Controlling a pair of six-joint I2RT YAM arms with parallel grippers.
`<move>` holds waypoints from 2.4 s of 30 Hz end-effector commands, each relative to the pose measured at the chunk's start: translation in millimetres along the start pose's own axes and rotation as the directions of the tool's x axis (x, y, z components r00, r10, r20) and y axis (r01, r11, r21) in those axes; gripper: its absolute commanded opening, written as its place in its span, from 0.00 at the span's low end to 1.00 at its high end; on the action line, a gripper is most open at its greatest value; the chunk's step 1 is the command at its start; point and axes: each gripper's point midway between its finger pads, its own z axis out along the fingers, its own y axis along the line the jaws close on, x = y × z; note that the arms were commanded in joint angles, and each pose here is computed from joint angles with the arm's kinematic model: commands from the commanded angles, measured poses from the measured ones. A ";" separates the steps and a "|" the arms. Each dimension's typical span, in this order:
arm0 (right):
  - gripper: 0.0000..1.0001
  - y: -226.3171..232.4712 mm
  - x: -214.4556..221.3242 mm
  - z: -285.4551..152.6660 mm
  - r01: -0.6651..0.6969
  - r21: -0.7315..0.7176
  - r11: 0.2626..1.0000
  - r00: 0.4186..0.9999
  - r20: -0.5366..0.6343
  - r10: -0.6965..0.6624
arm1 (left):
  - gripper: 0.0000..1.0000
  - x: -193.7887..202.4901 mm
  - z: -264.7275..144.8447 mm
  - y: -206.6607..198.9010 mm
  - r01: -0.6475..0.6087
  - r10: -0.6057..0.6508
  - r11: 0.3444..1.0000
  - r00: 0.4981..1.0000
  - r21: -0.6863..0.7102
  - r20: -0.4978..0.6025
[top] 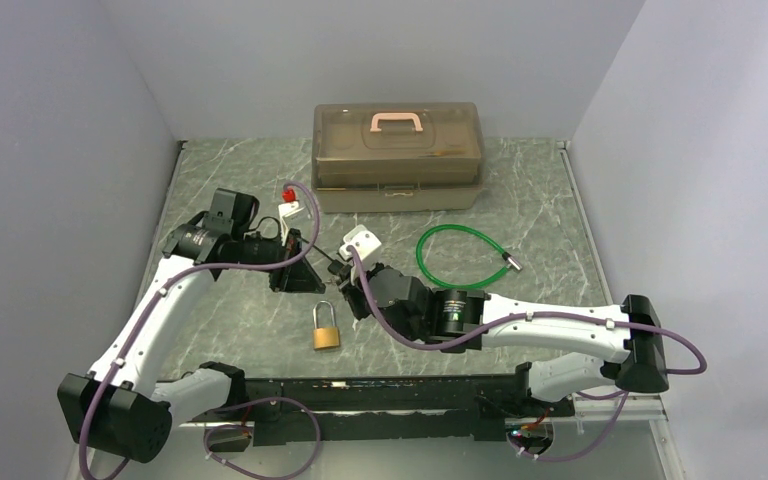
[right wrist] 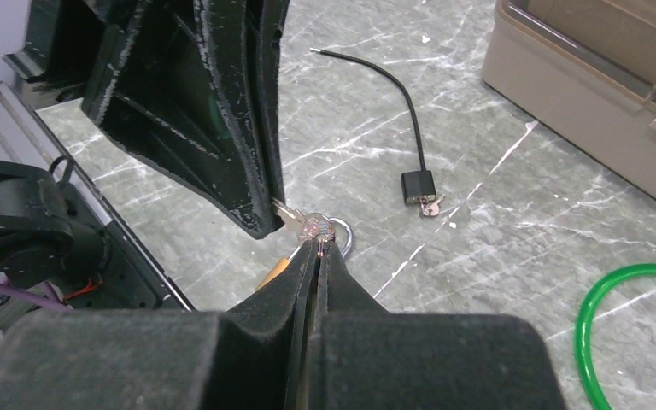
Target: Unlock with the key
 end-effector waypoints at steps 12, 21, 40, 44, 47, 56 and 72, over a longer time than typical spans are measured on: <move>0.17 25.2 -25.8 -18.0 -0.027 -0.129 0.991 0.996 0.082 0.038 | 0.00 -15.1 -13.6 -20.6 -0.183 0.182 0.983 0.983 0.005 0.019; 0.36 33.8 -55.6 -69.2 -0.016 -0.398 0.917 0.990 0.124 0.071 | 0.00 -9.3 -28.4 -37.1 -0.331 0.330 0.943 0.942 -0.017 -0.067; 0.38 58.0 -58.1 -51.5 -0.035 -0.730 0.682 0.999 -0.042 0.007 | 0.00 -0.5 -35.3 -57.9 -0.423 0.419 0.906 0.900 -0.006 -0.119; 0.37 58.3 -53.7 -42.5 -0.032 -0.726 0.687 0.999 -0.047 -0.003 | 0.00 0.5 -35.0 -60.5 -0.426 0.424 0.905 0.898 0.008 -0.117; 0.36 61.4 -52.1 -38.1 -0.029 -0.737 0.675 0.999 -0.048 -0.009 | 0.00 0.9 -35.0 -61.2 -0.429 0.427 0.903 0.896 0.013 -0.120; 0.15 67.4 -45.2 -29.5 -0.040 -0.757 0.652 0.998 -0.061 -0.009 | 0.00 3.4 -34.6 -65.2 -0.430 0.431 0.902 0.895 0.032 -0.115; 0.00 67.5 -43.3 -42.6 -0.038 -0.775 0.631 0.999 -0.023 0.032 | 0.00 -1.4 -34.6 -65.9 -0.433 0.434 0.901 0.895 0.026 -0.101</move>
